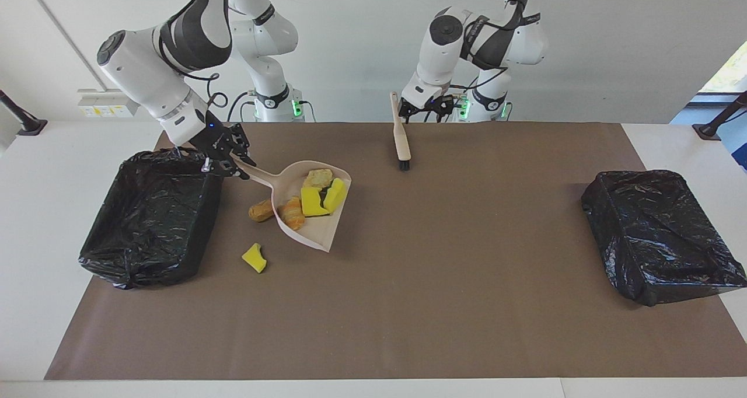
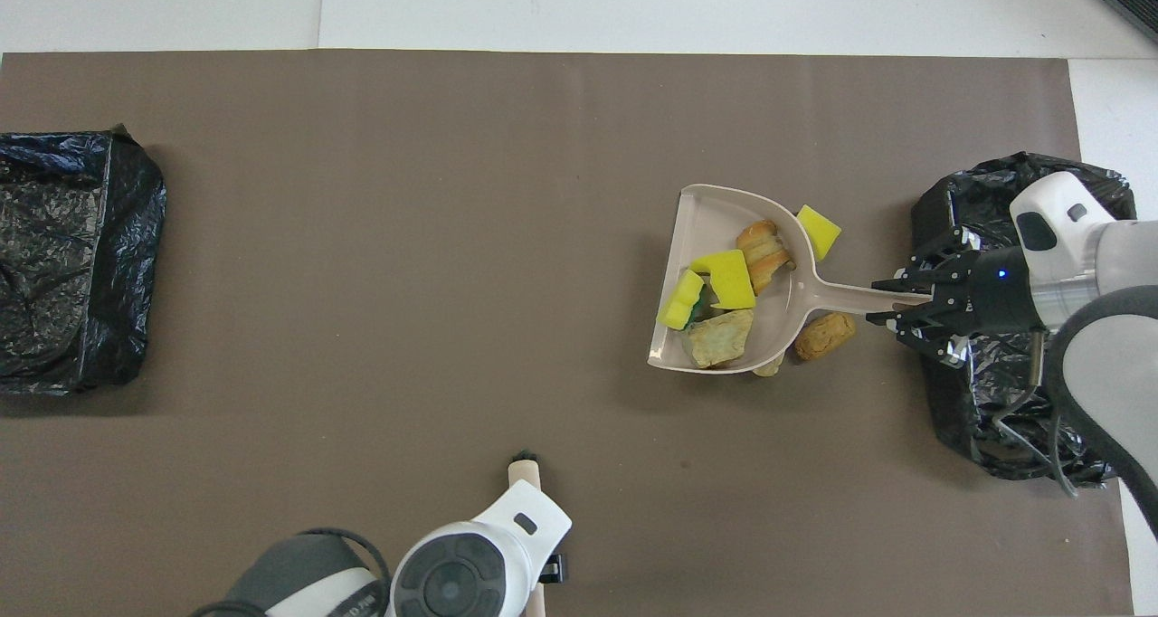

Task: Sweep and dump trash in bin
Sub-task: 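Tip the dustpan over the bin with the right gripper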

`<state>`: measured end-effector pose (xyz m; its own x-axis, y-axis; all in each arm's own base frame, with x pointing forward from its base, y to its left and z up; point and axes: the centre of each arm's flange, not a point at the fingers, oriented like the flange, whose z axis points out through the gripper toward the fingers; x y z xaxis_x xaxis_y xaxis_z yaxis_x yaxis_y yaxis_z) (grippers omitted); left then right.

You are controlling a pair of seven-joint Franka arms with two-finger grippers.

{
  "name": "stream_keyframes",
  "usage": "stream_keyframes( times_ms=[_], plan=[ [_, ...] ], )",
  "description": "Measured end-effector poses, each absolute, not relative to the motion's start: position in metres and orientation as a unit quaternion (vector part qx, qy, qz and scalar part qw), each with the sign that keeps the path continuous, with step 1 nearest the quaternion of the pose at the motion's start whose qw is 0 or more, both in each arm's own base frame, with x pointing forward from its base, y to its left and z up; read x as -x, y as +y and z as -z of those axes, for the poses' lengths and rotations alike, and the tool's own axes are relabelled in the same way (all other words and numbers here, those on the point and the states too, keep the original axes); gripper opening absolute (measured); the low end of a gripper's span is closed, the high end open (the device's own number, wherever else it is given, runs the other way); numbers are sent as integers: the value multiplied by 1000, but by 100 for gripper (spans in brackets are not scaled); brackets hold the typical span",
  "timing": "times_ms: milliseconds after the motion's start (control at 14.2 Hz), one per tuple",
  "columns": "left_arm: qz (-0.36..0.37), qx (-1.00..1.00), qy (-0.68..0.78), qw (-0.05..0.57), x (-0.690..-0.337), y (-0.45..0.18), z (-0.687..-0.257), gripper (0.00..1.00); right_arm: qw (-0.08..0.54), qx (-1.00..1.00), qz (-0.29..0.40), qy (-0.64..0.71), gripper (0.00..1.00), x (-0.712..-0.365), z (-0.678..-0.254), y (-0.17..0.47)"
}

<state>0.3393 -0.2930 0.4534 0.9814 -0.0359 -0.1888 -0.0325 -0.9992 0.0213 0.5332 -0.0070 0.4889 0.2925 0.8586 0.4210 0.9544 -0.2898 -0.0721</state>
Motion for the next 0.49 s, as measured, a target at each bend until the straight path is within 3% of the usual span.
stream_keyframes(
  times_ms=[211,492],
  plan=[
    [80,-995,-43,30,-389,-242,-517,100,175,782,171,-574,33,-531,-492,-27],
    [64,-995,-64,44,-417,-191,-587,100,200,768,196,-575,33,-519,-505,-84]
  ],
)
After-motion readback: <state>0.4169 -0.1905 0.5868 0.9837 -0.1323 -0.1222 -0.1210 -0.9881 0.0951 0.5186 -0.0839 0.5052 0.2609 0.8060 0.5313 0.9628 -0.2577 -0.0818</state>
